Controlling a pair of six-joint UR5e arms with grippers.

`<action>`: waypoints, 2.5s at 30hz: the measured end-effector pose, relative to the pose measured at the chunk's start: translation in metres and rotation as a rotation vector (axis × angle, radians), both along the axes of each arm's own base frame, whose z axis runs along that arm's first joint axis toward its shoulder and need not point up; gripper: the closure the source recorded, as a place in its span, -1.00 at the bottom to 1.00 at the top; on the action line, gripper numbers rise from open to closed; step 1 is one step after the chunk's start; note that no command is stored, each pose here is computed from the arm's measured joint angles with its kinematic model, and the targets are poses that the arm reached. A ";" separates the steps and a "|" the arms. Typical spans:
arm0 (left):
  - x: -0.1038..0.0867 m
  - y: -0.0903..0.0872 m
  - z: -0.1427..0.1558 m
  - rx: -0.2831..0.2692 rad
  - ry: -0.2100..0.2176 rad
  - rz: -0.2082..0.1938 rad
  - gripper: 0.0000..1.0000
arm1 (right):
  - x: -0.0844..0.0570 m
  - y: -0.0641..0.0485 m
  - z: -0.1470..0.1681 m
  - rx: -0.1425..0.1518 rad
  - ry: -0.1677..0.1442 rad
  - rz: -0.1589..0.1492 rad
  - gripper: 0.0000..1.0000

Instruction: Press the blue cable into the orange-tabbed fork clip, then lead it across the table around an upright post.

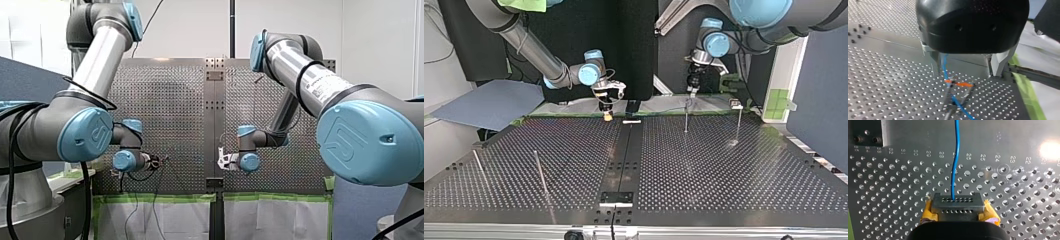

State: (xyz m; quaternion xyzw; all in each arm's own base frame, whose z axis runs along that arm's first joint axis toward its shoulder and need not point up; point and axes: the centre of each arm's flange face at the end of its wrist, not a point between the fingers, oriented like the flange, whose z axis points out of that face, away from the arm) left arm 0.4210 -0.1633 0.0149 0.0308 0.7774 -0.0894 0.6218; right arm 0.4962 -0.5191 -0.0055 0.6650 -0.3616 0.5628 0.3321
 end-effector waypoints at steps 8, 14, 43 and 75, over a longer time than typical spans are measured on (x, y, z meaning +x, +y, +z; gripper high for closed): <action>0.000 -0.003 -0.005 0.002 -0.009 -0.007 -1.00 | 0.000 0.001 -0.001 0.003 0.002 0.001 1.00; 0.001 -0.005 -0.004 0.000 -0.030 -0.010 -1.00 | 0.000 0.001 -0.001 0.003 0.002 0.002 1.00; -0.002 -0.002 -0.006 0.022 -0.002 0.015 -1.00 | 0.000 0.002 -0.002 0.009 0.002 0.004 1.00; -0.007 -0.001 -0.009 0.074 0.030 0.036 -1.00 | 0.000 0.005 -0.004 0.022 0.014 0.009 1.00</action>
